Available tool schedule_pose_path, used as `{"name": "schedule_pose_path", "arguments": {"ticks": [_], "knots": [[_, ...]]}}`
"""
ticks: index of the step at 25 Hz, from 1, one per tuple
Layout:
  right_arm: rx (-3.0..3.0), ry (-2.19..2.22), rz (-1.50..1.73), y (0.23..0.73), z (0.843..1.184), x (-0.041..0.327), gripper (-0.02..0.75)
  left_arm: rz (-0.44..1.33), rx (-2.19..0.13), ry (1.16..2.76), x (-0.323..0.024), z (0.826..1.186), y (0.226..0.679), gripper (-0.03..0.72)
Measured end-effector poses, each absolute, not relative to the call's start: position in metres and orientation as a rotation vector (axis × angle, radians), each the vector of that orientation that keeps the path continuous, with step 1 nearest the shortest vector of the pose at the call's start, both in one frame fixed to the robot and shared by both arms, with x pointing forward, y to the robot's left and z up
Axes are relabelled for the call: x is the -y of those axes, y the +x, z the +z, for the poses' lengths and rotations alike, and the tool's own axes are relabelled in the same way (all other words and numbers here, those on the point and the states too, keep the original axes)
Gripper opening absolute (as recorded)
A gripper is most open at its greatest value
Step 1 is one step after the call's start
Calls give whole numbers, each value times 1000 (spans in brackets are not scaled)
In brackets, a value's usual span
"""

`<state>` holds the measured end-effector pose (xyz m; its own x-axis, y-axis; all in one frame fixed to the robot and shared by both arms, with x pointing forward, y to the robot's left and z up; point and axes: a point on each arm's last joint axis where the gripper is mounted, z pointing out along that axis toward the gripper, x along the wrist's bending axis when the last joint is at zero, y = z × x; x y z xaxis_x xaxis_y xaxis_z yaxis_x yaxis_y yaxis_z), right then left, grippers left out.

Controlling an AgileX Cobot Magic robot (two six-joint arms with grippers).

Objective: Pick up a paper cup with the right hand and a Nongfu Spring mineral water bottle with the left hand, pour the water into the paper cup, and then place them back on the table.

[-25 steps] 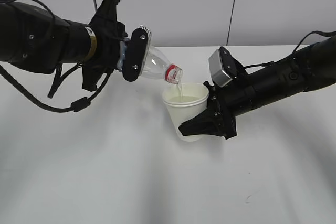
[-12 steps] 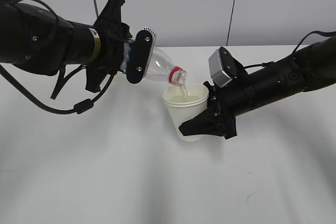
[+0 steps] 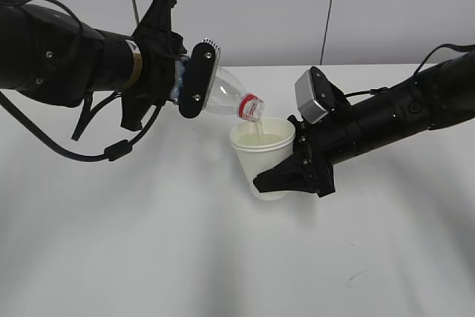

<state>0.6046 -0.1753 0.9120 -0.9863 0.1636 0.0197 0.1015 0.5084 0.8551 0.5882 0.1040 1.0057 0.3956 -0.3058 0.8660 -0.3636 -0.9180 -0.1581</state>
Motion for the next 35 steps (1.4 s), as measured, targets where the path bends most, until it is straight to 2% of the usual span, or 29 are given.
{"name": "schedule_pose_path", "arguments": {"ticks": [11,16,23,30,35], "knots": [[-2670,224,1506,605,912,175,479,1569,565,2573,-104,1006,588,331],[-2620,188,1516,607,914,174,479,1519,359,2548,-104,1006,588,331],[-2536,276,1482,616,915,176,477,1374,-42,2481,-105,1004,587,331],[-2399,329,1487,626,921,176,477,1133,-310,2361,-108,1001,589,331],[-2281,396,1476,635,926,179,477,965,-507,2267,-123,999,597,331]]}}
